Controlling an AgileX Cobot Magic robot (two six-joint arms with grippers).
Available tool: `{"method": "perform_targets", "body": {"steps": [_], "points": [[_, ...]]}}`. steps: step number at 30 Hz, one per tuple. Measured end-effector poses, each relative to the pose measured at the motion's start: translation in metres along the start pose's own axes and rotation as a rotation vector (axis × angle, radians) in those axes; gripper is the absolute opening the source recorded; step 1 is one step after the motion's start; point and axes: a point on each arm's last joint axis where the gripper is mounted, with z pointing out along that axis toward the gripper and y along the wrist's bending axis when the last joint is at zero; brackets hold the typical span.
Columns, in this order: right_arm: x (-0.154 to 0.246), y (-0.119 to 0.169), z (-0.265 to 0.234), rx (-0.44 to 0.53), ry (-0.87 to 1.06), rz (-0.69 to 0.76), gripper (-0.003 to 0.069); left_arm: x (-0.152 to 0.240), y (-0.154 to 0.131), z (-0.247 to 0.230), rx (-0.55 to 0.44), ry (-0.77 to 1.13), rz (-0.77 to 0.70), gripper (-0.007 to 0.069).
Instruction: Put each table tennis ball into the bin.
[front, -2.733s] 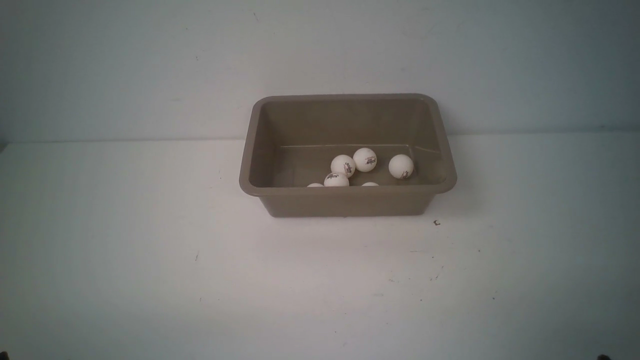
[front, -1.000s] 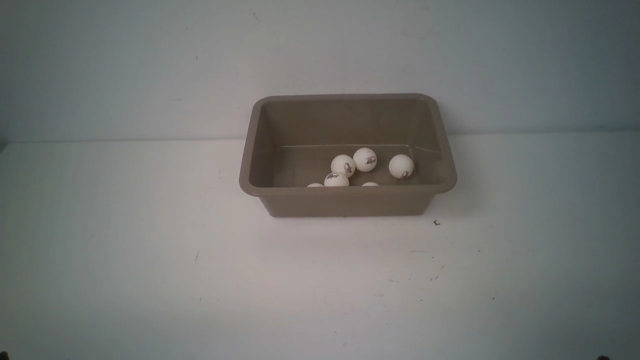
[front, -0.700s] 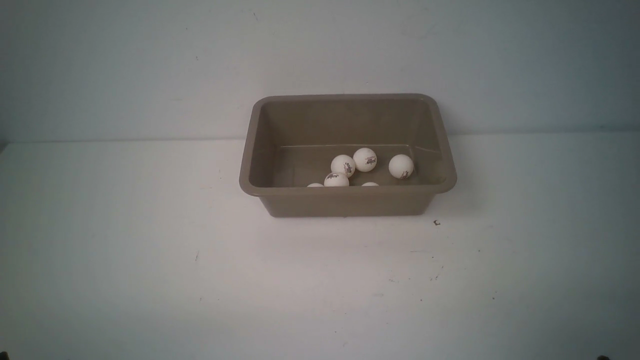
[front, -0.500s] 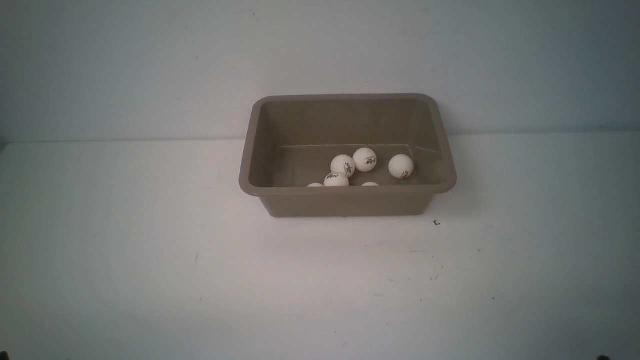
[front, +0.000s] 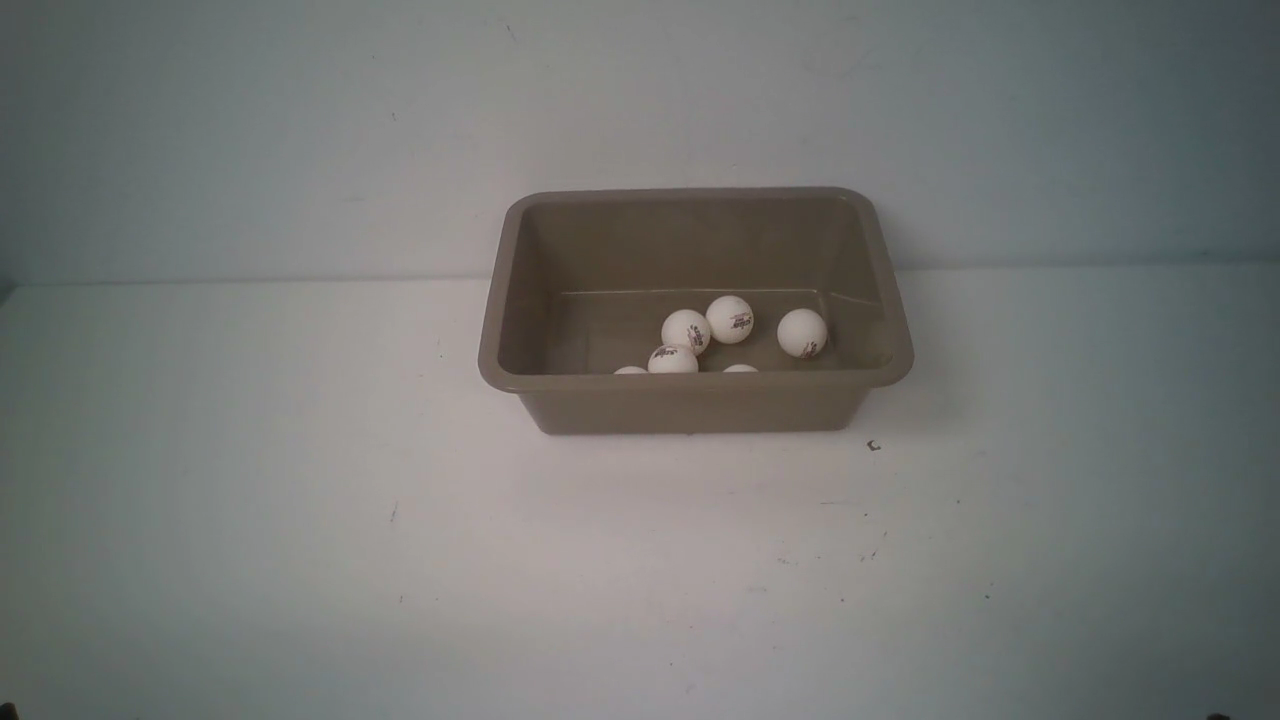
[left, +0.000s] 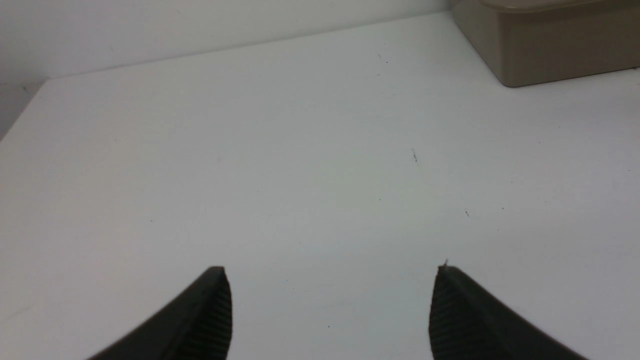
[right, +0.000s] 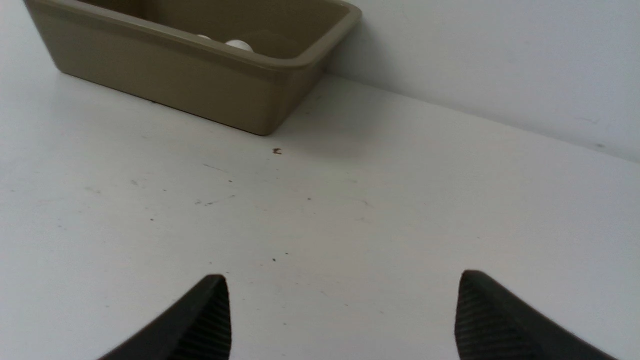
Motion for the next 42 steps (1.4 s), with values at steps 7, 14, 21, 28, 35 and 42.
{"method": "perform_targets", "body": {"steps": [7,14,21,28,35,42], "points": [[0.0012,-0.0073,-0.0004,0.077,0.011,0.077,0.0546,0.0000,0.0000,0.0000,0.000,0.000,0.000,0.0478],[0.0010,-0.0072,-0.0004,0.079,0.008,0.109,0.0546,0.0000,0.0000,0.0000,0.000,0.000,0.000,0.0478],[0.0009,-0.0072,-0.0004,0.079,0.007,0.110,0.0546,0.0000,0.0000,0.0000,0.000,0.000,0.000,0.0478],[0.0008,-0.0072,-0.0004,0.079,0.007,0.110,0.0546,0.0000,0.0000,0.0000,0.000,0.000,0.000,0.0478],[0.0008,-0.0072,-0.0004,0.079,0.007,0.110,0.0546,0.0000,0.0000,0.0000,0.000,0.000,0.000,0.0478],[0.0008,-0.0072,-0.0004,0.079,0.006,0.111,0.0546,0.0000,0.0000,0.0000,0.000,0.000,0.000,0.0478]]}}
